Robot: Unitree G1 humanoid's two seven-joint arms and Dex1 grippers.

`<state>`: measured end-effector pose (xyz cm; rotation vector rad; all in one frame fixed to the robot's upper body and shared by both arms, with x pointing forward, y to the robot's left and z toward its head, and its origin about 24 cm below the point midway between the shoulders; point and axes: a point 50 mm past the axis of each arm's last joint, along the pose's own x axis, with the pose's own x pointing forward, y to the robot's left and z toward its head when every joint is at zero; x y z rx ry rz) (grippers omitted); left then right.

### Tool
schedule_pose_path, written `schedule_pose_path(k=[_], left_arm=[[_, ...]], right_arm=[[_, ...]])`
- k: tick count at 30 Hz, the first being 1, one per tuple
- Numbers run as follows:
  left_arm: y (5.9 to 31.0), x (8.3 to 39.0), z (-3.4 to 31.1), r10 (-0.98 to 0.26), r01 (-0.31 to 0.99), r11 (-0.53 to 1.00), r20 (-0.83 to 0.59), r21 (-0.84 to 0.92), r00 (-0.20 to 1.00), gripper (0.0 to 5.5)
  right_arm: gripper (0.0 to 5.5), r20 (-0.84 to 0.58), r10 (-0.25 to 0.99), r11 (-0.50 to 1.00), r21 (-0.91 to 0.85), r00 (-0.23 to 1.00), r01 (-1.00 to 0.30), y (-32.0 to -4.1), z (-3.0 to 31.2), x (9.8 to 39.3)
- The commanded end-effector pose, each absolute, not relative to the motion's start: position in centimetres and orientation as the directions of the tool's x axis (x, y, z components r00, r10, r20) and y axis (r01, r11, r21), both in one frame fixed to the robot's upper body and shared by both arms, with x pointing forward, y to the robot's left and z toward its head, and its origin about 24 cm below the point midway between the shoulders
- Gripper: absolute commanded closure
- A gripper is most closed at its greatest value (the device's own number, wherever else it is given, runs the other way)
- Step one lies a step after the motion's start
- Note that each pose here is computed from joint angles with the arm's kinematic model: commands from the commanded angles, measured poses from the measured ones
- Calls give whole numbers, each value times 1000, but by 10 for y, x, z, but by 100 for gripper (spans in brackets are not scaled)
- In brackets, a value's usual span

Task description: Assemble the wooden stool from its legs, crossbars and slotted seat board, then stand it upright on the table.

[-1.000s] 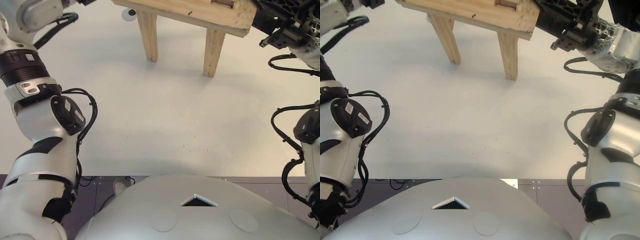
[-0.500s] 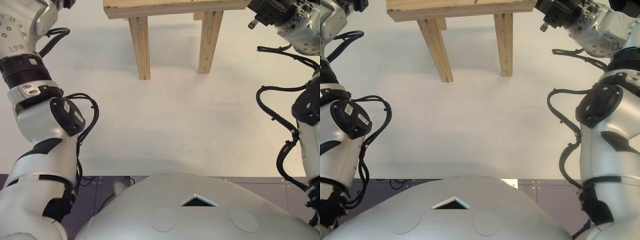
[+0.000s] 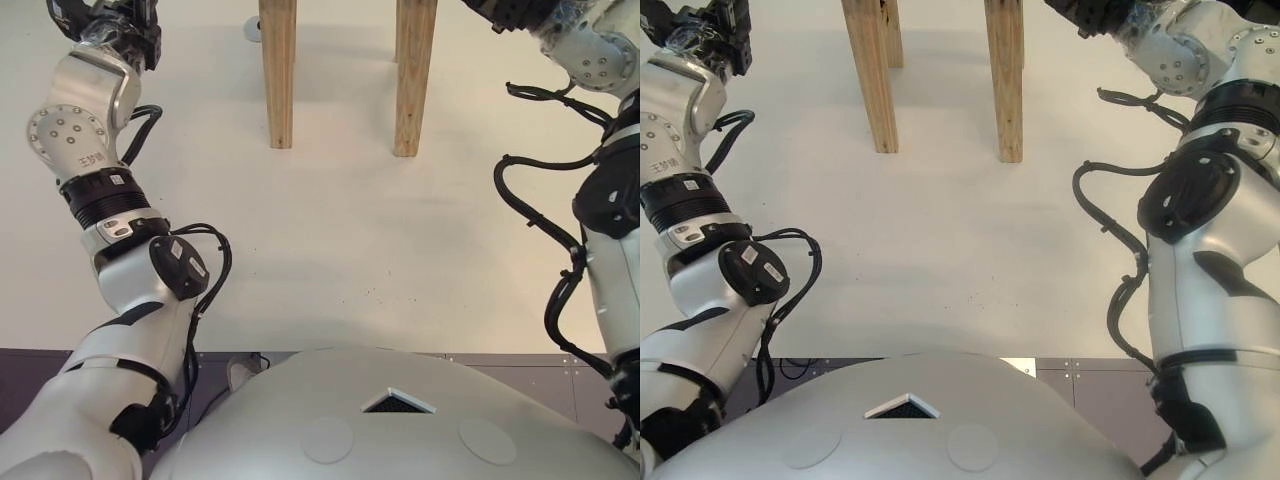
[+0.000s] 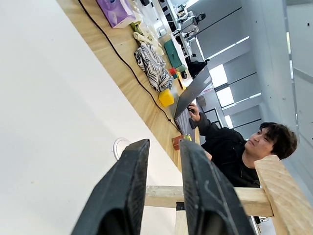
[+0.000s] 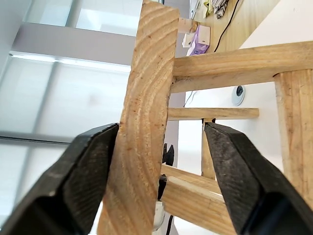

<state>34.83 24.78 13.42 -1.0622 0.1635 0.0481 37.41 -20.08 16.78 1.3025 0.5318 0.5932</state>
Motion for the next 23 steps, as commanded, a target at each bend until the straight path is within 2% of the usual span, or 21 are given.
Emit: schedule_pose_path(k=[1,2,3,6,8,9,11,13,15,20,23], left_arm=[[251,337,129,-7,-65,510,-79,-858,997,441],[251,334,127,-5,-47,522,-58,-851,998,441],[250,330,124,-5,-30,550,-40,-834,999,460],[248,317,111,-16,-2,705,-19,-709,1000,509],[246,306,101,-36,14,829,-29,-560,999,548],[244,300,96,-48,24,880,-38,-474,998,550],[238,285,81,-46,25,949,-60,-313,997,550],[228,273,67,-33,13,966,-70,-258,997,550],[214,268,64,-45,34,970,-41,-243,998,550],[191,257,55,-4,8,994,35,-108,999,550],[166,250,46,-3,9,989,40,-147,999,550]], right_arm=[[233,80,537,192,958,840,-214,-218,162,371],[233,119,490,207,947,863,-248,-221,164,369],[230,125,418,286,922,900,-261,-225,160,366],[282,124,216,550,804,968,-226,-226,145,345],[327,30,91,812,577,995,-92,-219,120,322],[349,3,-2,917,400,1000,0,-218,108,308],[383,-2,-106,983,150,994,105,-208,83,274],[415,-11,-119,991,56,993,120,-194,67,254],[448,-4,-114,993,36,993,114,-184,63,250],[535,24,-42,999,19,999,41,-181,73,265],[547,21,1,1000,-7,1000,-1,-184,77,270]])
